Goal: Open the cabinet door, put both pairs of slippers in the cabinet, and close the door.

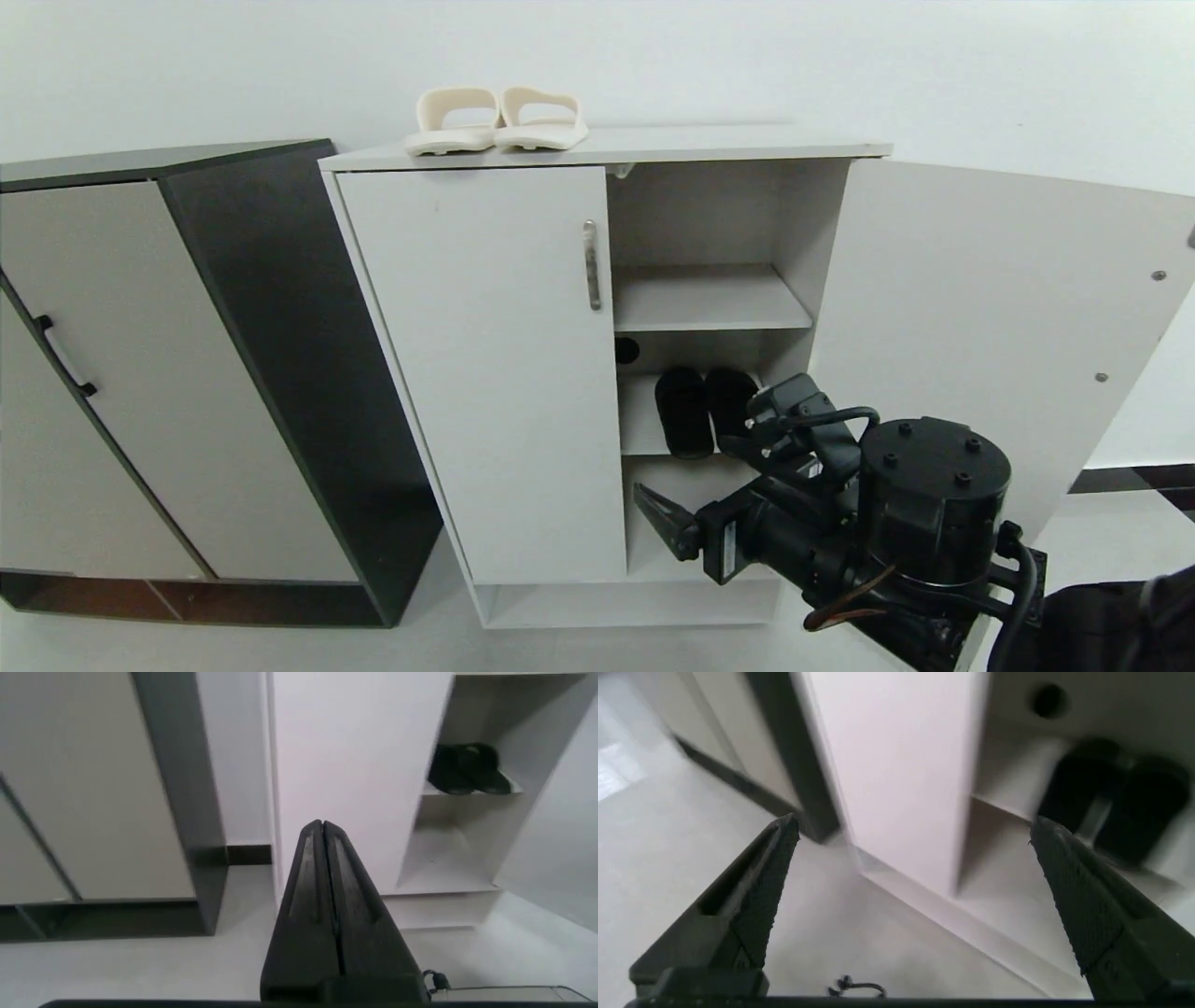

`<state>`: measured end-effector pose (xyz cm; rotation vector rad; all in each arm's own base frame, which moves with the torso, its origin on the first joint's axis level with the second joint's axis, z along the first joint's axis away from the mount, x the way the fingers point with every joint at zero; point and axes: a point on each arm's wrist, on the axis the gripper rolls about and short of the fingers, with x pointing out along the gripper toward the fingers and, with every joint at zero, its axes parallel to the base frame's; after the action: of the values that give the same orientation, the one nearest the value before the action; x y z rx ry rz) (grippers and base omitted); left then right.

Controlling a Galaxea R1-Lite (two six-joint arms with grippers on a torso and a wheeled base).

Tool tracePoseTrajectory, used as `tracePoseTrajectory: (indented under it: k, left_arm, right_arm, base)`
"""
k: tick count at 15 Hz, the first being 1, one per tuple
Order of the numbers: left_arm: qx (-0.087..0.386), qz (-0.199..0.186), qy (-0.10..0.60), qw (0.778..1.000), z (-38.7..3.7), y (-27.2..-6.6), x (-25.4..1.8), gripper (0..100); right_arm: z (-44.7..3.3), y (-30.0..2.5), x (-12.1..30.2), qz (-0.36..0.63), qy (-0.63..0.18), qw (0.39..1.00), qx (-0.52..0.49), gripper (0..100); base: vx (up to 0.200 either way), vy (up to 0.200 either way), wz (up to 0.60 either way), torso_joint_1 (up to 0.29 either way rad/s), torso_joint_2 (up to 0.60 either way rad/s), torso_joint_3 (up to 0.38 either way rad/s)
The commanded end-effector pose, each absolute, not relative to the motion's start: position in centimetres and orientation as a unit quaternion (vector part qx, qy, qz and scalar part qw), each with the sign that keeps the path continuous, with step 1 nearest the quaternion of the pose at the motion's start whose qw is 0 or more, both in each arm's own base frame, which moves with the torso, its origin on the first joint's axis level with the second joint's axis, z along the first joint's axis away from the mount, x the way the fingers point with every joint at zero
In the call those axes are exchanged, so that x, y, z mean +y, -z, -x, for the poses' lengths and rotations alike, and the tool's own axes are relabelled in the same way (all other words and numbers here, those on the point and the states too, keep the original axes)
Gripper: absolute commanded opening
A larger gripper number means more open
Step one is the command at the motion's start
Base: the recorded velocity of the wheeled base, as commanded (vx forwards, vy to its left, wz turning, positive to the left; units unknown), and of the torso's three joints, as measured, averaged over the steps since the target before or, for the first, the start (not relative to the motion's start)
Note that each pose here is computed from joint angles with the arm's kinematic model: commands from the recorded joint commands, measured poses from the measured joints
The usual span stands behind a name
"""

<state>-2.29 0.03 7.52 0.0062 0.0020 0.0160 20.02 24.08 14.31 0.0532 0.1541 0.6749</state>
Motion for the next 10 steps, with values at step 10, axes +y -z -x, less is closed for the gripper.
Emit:
tracePoseTrajectory:
  k: [10]
  left_arm:
    - [0.002,-0.009,-0.008,1.000,2.28,-7.52,0.03,0]
  right_arm:
    - [-19.75,-13.65,23.81,-0.018,-0.345,0.935,0.079,100]
  base:
    - [0.000,0.200,0.00,0.001,0.00,0.002]
